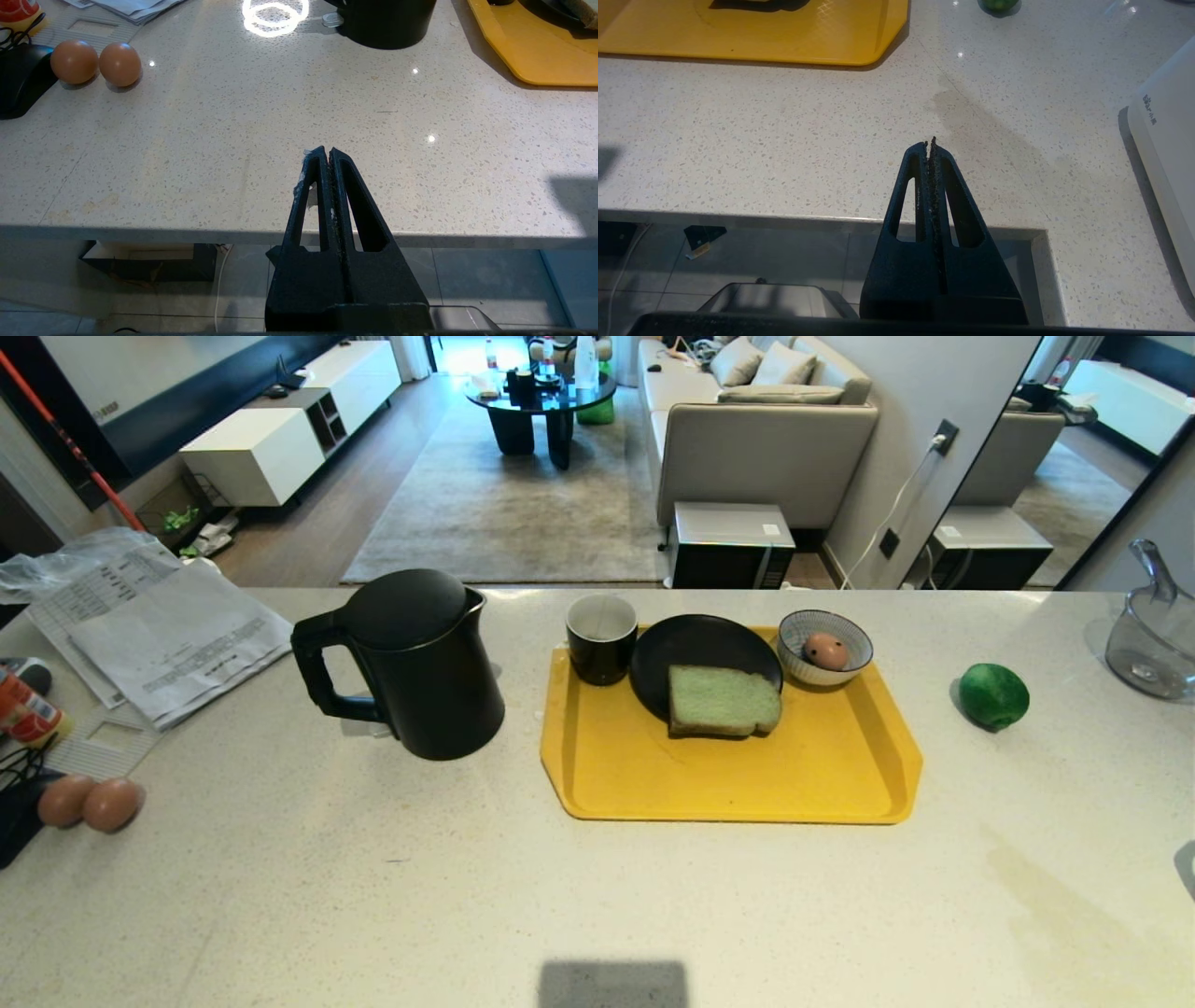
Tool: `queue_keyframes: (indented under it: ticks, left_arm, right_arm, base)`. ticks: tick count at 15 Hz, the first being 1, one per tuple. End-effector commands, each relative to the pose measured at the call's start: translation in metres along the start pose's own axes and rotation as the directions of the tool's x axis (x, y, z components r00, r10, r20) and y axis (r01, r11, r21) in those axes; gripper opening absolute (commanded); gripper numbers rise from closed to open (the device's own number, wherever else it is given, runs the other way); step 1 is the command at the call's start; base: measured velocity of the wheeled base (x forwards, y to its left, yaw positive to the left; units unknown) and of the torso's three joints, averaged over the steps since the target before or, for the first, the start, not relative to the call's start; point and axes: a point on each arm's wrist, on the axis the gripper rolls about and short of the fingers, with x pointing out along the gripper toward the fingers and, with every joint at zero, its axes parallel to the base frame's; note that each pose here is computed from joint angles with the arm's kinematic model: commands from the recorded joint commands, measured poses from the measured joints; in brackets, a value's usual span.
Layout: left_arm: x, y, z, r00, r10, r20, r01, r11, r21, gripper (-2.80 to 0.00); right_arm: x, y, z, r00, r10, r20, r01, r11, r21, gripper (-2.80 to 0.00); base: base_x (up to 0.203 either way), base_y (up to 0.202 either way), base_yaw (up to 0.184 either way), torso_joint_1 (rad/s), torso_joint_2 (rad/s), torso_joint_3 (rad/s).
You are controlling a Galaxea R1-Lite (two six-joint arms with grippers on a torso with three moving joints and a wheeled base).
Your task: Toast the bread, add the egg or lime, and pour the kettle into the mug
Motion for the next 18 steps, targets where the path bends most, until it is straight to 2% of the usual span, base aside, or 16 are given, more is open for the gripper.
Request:
queue_keyframes:
  ticks: [1, 18]
  left_arm:
    - [0.0009, 0.0001, -0.0047, 1.000, 0.000, -0.014, 0.000, 1.000, 0.000, -2.80]
    - [0.0009, 0.0001, -0.0047, 1.000, 0.000, -0.013, 0.001, 1.000, 0.003, -2.80]
  right_arm:
    - [0.0000, 0.0000, 0.0000, 1.000, 0.000, 0.000, 0.000, 1.000, 0.000, -2.80]
    - [0.0000, 0.0000, 0.0000, 1.000, 0.000, 0.000, 0.000, 1.000, 0.000, -2.80]
  base:
    - [0.000, 0.000, 0.000, 0.000, 0.00, 0.000]
    - [0.000, 0.000, 0.000, 0.000, 0.00, 0.000]
